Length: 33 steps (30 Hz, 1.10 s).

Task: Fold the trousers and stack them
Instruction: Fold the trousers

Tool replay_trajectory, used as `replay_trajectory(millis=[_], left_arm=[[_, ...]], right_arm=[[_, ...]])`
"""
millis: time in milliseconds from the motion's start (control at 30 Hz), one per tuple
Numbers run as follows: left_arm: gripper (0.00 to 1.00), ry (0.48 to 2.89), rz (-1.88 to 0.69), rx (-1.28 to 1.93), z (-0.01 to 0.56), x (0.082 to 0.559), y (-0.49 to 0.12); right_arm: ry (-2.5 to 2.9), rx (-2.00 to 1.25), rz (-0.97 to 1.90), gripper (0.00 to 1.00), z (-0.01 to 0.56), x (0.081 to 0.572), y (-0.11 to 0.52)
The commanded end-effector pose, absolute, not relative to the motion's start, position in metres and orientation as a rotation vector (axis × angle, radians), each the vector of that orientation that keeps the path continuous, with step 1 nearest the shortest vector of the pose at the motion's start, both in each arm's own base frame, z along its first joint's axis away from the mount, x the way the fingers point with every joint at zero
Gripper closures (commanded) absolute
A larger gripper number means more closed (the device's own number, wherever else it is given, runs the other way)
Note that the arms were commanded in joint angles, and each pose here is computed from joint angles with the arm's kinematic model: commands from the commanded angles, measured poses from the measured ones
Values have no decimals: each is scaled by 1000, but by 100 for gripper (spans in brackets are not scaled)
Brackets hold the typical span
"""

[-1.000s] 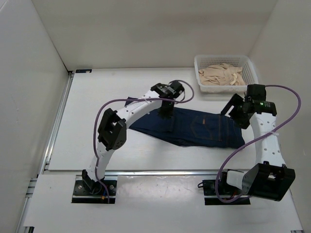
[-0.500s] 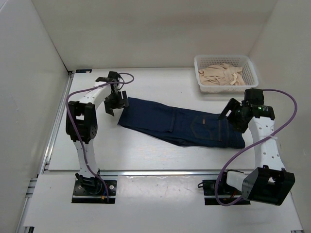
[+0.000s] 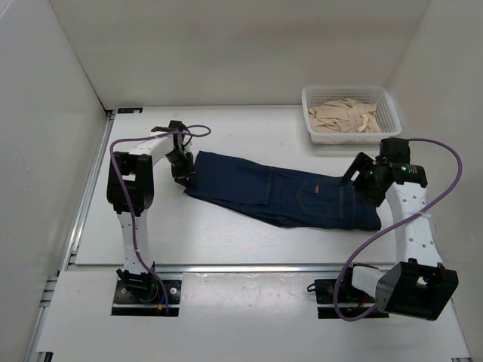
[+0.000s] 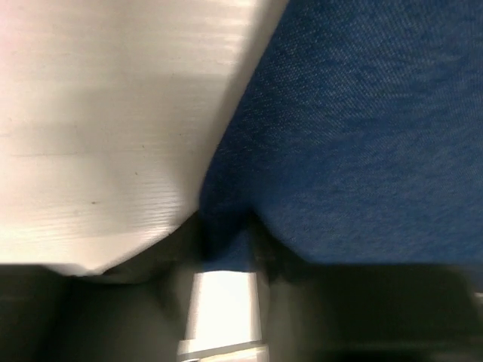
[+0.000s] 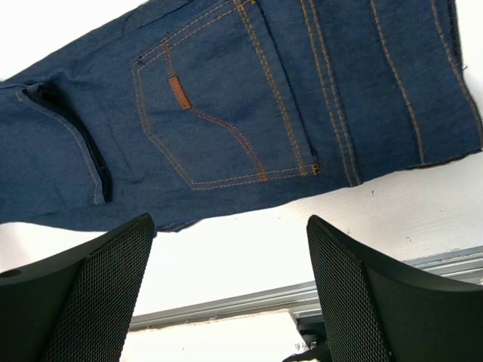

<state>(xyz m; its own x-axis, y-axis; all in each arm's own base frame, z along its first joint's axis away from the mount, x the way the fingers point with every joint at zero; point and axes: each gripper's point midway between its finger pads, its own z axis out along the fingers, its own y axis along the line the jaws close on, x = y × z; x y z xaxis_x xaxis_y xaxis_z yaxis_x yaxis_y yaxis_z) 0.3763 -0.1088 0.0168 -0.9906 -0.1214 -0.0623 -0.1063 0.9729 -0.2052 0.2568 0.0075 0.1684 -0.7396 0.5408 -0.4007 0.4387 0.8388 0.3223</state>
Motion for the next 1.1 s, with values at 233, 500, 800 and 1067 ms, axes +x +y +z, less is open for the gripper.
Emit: replay_trajectory(millis=[233, 500, 800, 1067], left_arm=[[89, 2800, -281, -280, 95, 405, -88], [89, 2541, -119, -132, 233, 423, -91], [89, 2394, -122, -173, 299, 416, -73], [89, 2390, -311, -36, 307, 399, -156]], right_arm=[[2466, 671, 326, 14, 188, 255, 13], [2447, 651, 325, 14, 192, 237, 15], [2547, 664, 453, 12, 142, 247, 32], [2609, 765, 504, 24, 100, 261, 37]])
